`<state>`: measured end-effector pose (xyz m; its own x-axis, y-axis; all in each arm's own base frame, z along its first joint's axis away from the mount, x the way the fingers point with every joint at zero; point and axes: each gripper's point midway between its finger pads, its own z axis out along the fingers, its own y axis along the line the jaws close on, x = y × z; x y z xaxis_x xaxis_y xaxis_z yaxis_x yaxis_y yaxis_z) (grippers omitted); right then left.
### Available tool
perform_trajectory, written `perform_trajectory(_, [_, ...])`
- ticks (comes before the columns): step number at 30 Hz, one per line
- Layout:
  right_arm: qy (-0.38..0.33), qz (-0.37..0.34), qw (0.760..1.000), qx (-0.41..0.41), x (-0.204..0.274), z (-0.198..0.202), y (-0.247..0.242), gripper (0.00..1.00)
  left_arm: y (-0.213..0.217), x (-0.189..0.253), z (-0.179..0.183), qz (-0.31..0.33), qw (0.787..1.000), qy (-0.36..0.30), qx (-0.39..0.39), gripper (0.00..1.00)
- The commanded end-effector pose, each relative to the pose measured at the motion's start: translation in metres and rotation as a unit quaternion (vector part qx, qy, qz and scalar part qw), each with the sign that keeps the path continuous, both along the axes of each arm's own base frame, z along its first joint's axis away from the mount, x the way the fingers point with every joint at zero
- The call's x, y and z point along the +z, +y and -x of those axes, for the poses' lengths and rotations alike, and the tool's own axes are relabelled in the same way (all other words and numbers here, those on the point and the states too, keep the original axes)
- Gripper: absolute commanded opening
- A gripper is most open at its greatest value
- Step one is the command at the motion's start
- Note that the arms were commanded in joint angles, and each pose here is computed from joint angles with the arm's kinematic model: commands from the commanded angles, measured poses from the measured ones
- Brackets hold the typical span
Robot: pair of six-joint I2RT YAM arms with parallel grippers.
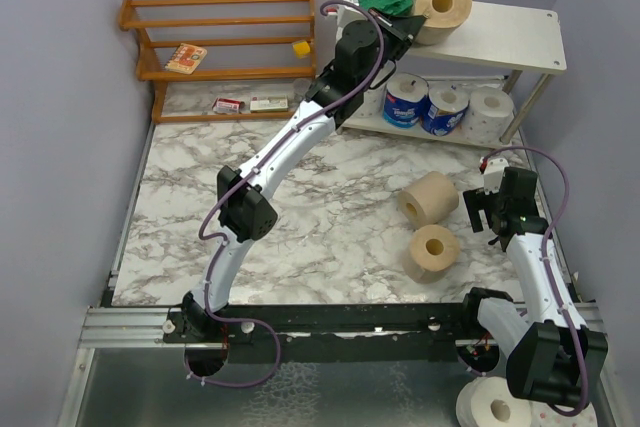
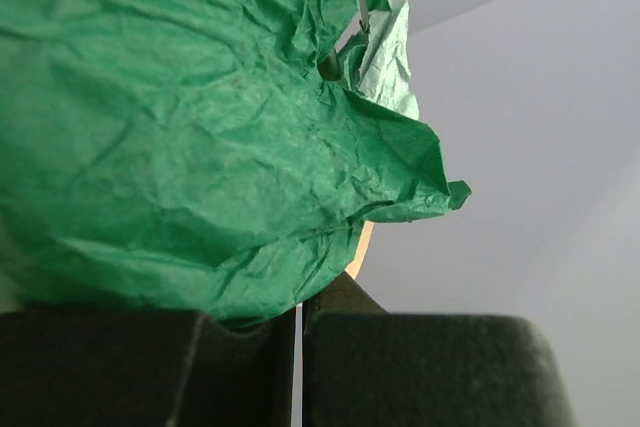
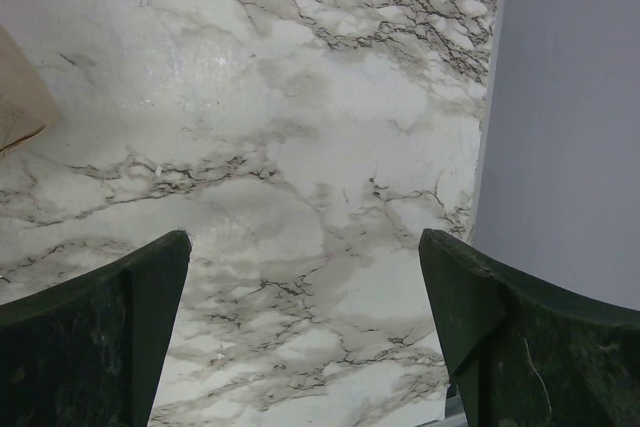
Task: Place and organize the paper towels onto the shelf
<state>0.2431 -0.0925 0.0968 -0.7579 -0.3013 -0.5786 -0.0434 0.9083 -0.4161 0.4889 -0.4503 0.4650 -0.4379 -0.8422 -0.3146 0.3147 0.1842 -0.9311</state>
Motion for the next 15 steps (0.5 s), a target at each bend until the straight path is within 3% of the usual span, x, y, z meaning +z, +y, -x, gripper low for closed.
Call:
perform_trajectory(1, [-0.011,-0.002,1.0,0.002,0.002,-0.004,0.0,1.0,0.016,0.048,0.003,0.053,0.997,-0.054,0.011,0.0])
perform_trajectory(6, [-0.01,-0.003,1.0,0.002,0.001,-0.004,0.001,1.0,0.015,0.046,0.001,0.06,0.997,-0.054,0.014,0.02])
perform_trajectory(10, [-0.011,-0.003,1.0,0.002,0.001,-0.004,0.001,1.0,0.019,0.051,0.0,0.071,0.996,-0.057,0.019,0.35])
perform_trajectory(15, [-0.009,-0.003,1.0,0.003,0.001,-0.004,0.001,1.0,0.024,0.063,0.003,0.076,0.994,-0.078,0.027,0.61])
